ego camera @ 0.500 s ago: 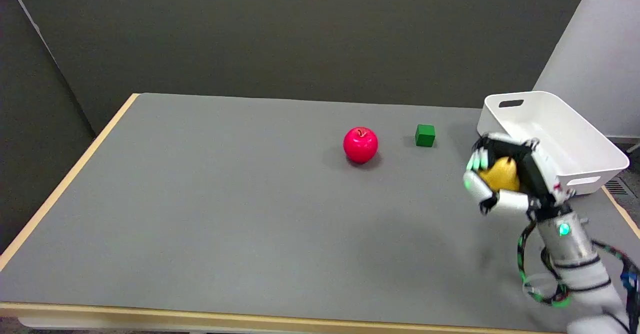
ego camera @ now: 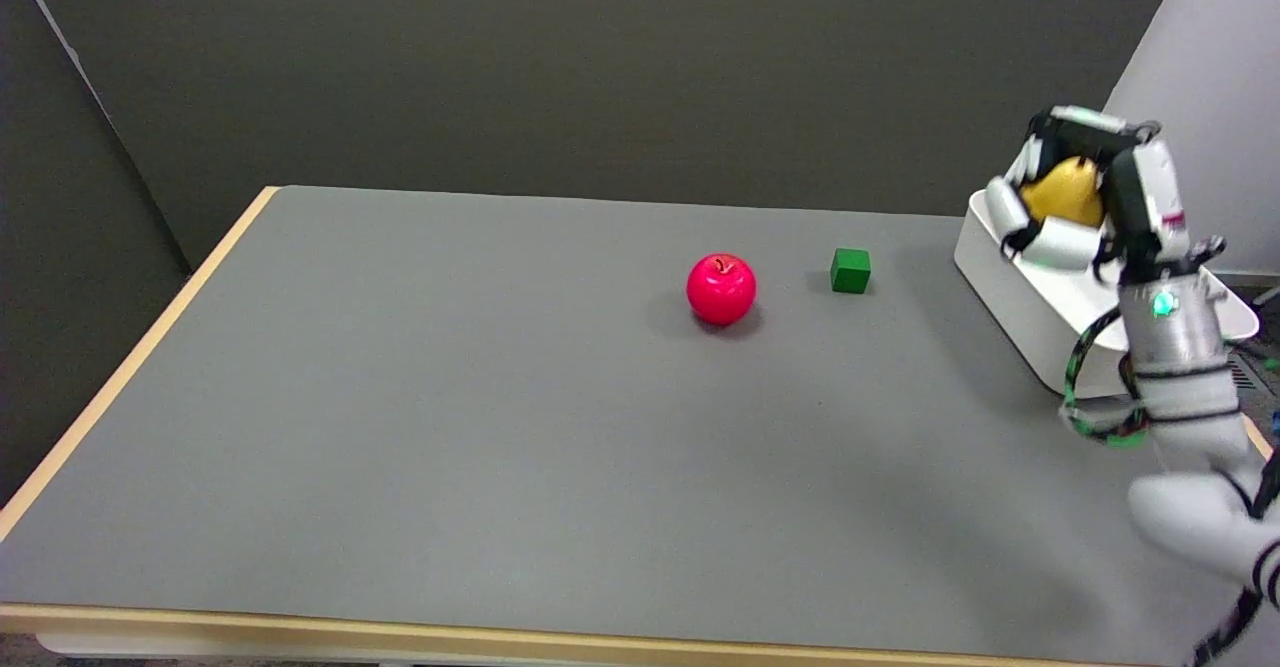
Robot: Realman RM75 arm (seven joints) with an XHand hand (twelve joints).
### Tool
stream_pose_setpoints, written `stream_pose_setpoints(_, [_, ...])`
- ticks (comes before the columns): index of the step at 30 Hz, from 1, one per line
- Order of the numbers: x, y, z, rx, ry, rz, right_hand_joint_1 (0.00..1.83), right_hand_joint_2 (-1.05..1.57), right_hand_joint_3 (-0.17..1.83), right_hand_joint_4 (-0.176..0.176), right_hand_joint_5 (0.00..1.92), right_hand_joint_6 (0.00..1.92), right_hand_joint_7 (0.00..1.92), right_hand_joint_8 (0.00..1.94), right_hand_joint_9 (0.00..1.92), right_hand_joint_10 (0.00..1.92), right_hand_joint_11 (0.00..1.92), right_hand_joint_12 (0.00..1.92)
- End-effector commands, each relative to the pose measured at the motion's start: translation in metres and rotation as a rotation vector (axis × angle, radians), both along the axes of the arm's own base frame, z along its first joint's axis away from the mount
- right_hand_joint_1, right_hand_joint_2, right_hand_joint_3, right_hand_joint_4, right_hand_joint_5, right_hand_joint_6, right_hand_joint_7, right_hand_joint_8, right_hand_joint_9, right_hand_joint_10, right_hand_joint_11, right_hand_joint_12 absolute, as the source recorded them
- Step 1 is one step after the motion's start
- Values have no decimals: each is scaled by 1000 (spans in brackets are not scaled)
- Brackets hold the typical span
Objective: Place the yellow pear into the white box.
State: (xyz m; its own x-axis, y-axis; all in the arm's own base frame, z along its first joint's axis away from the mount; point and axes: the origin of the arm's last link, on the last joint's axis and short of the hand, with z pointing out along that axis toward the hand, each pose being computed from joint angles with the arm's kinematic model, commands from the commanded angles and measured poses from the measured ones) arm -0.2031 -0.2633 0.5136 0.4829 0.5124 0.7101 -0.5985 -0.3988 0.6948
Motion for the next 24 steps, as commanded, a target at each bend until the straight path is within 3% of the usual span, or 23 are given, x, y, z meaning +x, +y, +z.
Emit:
stream_pose_setpoints(1, [67, -71, 94, -331, 106, -117, 1163, 620, 935, 49, 1007, 1921, 1234, 1941, 1346, 1921, 1234, 1921])
stream_pose_setpoints(11, [18, -70, 126, -532, 229, -434, 1165, 623, 935, 47, 1000, 1921, 1217, 1941, 1345, 1921, 1223, 1921])
stream_pose_setpoints(19, [-22, -40, 138, -624, 310, -594, 1163, 623, 936, 44, 984, 1921, 1198, 1941, 1342, 1921, 1212, 1921])
stream_pose_setpoints(24, [-37, -27, 140, -636, 302, -637, 1155, 634, 936, 39, 957, 1921, 1166, 1941, 1325, 1921, 1188, 1921])
